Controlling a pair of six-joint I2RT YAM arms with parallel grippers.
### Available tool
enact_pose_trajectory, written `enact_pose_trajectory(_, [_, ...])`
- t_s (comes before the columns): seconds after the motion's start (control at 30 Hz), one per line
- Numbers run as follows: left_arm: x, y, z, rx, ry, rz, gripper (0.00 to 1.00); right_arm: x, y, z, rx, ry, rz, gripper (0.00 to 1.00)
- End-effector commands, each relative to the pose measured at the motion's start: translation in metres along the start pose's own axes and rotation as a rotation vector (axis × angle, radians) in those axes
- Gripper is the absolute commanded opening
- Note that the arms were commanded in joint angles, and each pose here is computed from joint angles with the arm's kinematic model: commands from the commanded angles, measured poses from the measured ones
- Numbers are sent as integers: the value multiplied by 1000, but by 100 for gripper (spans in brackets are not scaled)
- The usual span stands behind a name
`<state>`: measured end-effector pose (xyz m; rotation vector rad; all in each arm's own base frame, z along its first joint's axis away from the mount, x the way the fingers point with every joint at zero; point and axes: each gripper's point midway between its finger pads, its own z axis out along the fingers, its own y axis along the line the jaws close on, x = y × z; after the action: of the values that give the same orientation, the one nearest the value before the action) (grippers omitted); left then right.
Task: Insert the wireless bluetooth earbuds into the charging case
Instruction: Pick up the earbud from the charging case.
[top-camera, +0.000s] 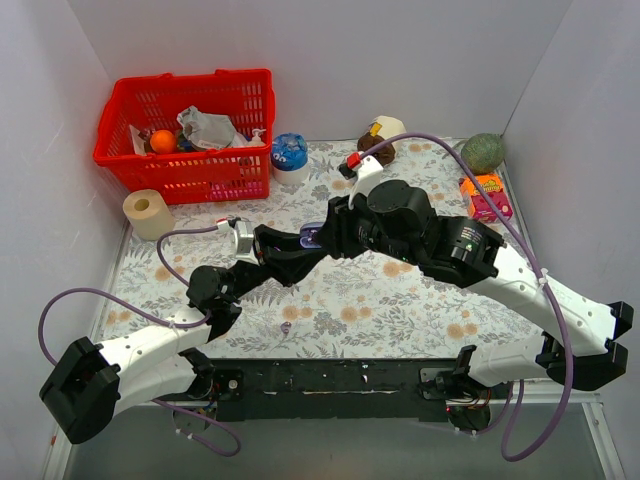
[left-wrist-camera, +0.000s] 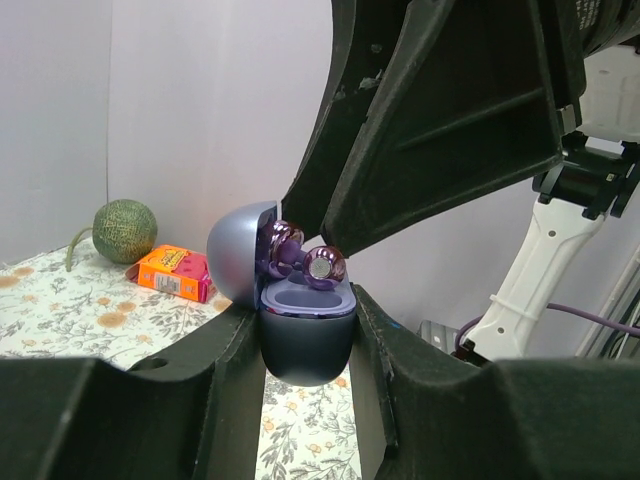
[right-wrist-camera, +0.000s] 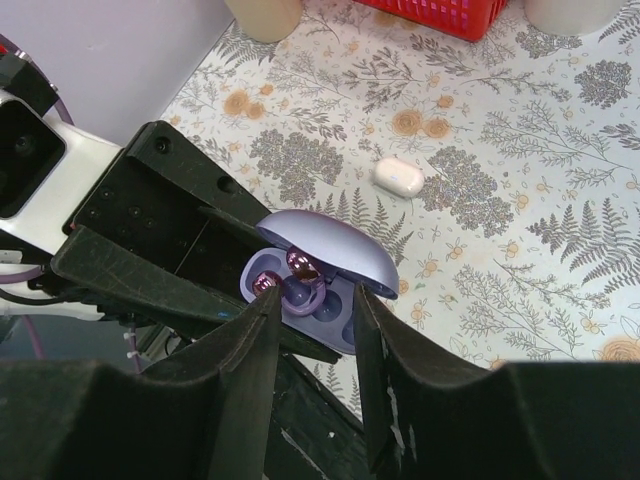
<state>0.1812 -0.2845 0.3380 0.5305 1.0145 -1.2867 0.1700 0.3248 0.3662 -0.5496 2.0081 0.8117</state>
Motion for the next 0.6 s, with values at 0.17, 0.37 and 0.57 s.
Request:
enact_pose_trajectory(0.17, [-10,-9,2,33,-21,10,0,-13,7,-1,-40,-45,10,44])
enact_pose_trajectory(0.37, [-8,-9,1,36,-14,5,0,-8,2,5,-35,-28,20,42])
enact_pose_trajectory(0.57, [-7,-11,1,44,-7,4,0,-3,1,11,-47,-12,27,38])
